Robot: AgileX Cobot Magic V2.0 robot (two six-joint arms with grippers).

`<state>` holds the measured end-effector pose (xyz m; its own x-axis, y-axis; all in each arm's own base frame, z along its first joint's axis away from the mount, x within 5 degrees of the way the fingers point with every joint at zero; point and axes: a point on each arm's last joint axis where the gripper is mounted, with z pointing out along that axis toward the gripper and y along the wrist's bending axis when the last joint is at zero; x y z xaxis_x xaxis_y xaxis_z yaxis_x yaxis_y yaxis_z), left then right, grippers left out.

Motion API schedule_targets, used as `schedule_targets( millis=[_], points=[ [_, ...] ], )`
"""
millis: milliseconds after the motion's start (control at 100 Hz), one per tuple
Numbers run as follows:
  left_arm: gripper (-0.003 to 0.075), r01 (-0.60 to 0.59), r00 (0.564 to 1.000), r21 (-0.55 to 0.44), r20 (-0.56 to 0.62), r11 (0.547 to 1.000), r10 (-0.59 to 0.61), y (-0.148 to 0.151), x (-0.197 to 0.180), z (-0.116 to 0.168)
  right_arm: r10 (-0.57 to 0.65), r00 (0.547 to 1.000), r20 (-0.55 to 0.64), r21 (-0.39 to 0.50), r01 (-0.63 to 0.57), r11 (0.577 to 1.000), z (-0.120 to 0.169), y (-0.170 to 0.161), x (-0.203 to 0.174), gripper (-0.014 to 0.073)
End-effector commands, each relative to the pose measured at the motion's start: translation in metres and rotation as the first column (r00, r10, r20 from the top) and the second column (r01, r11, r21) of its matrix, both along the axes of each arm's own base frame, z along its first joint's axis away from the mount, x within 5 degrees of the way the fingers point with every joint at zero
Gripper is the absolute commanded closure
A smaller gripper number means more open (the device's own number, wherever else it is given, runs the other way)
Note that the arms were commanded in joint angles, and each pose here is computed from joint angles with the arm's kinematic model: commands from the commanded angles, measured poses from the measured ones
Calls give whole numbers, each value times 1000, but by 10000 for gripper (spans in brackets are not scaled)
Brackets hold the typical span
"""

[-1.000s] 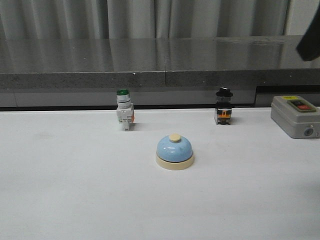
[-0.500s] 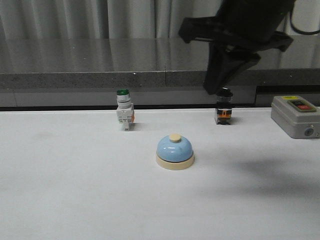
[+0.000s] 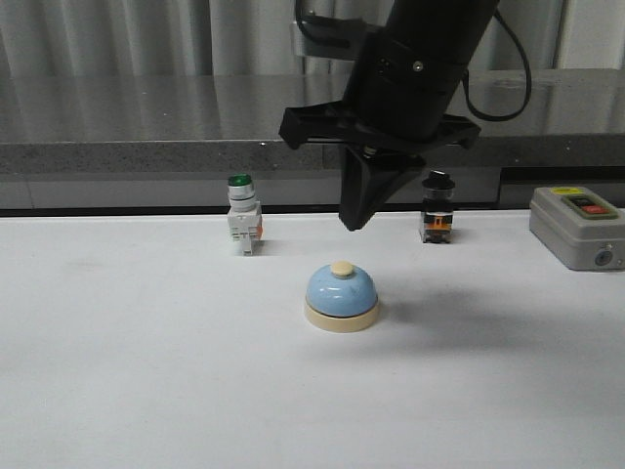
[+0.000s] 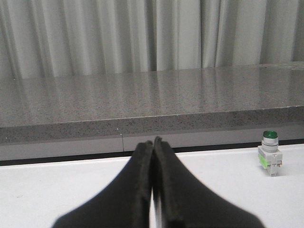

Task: Place and press bell with both arms
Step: 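Move the right gripper over the bell's cream button, then press down on the bell button with the closed right gripper tips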

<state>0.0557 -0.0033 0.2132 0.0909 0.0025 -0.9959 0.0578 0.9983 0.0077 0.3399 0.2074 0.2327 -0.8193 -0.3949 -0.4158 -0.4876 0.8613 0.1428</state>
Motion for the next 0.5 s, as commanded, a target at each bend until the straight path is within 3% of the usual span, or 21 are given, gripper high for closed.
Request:
schedule_targets(
  millis=[0,490],
  points=[
    [741,1,998,-13,68,1000,0,0,-1,-5,1,998,70,46,-5,999,24,2,2,655],
    [741,1,998,-13,68,1000,0,0,-1,-5,-1,999,37,26,0,1000,1,6,9,655]
  ],
)
